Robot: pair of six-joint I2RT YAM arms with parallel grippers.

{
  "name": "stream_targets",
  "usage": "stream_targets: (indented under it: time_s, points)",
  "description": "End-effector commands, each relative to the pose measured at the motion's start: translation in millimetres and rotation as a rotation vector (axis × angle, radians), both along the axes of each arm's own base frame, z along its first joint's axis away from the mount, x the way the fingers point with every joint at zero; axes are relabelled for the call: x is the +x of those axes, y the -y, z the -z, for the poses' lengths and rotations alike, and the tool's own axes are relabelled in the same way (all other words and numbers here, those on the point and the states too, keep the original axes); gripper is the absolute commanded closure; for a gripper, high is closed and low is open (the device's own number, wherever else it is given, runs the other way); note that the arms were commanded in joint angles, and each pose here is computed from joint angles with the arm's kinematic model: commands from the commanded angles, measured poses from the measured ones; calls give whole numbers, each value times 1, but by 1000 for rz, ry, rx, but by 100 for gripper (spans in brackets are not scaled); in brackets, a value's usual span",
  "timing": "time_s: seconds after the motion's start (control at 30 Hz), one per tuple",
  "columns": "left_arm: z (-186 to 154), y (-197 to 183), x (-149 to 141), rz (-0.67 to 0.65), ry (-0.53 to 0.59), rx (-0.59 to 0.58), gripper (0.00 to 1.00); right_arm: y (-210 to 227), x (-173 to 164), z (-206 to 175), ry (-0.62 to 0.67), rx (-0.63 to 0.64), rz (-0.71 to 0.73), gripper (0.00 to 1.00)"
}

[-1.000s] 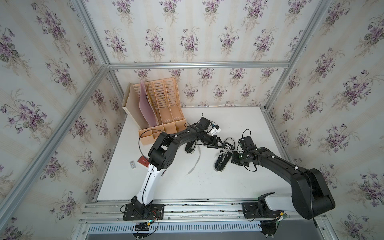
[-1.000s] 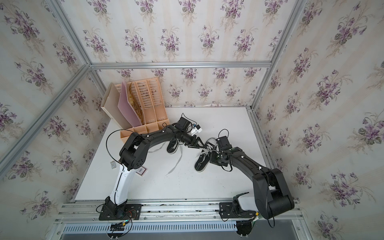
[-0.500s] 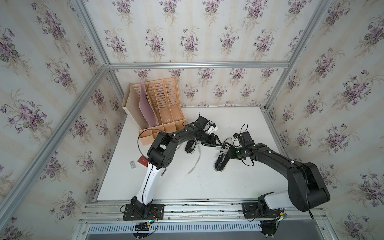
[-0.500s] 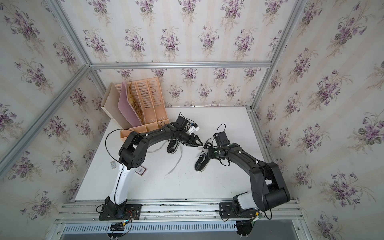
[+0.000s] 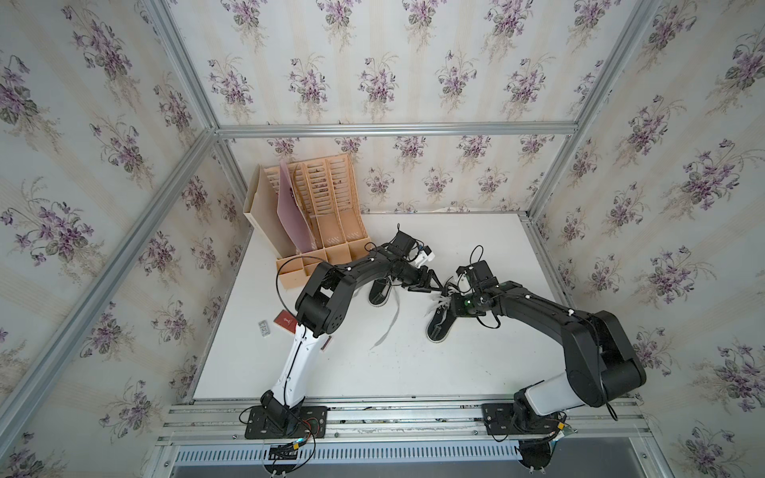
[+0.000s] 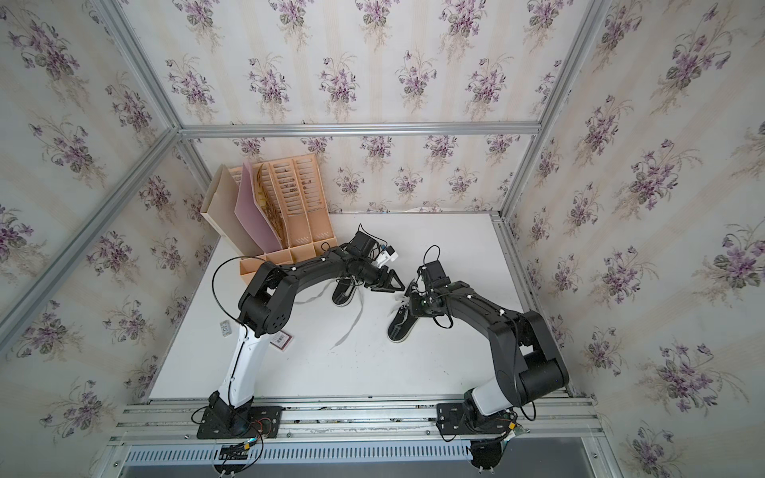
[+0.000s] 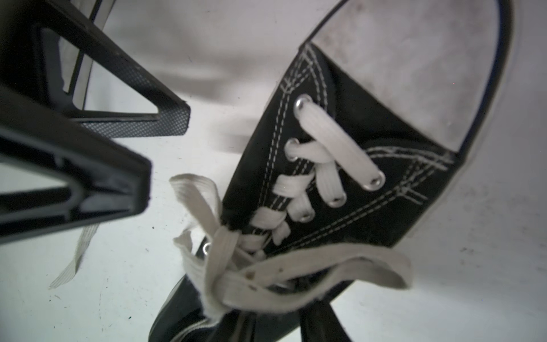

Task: Tie the shoes
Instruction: Tie the shoelace on the shoe.

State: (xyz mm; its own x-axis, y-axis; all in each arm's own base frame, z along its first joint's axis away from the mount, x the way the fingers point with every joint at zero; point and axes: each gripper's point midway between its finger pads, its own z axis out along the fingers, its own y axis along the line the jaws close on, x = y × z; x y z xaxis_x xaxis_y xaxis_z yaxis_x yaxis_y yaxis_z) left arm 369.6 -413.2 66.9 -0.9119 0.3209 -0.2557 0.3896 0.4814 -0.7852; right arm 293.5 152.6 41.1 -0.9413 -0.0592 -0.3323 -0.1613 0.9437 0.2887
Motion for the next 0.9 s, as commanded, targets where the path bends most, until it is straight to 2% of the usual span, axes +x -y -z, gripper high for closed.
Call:
stream_targets:
  time_s: [0.0,0.3,0.5,0.73,0.87]
  points:
    - [0,1,0,9,5,-4,38,-2,7,-1,30,-24,-38,71]
    - [-1,1,2,7,5,-5,38,-7,15,4,29,-40,-94,72]
    - [-1,1,3,4,7,-4,38,-10,17,3,45,-22,-89,81]
    - [-2,-1,4,1,12,-3,38,-5,14,1,47,-32,-61,99]
    - [-3,-5,6,-6,18,-5,37,4,7,-1,29,-42,0,100]
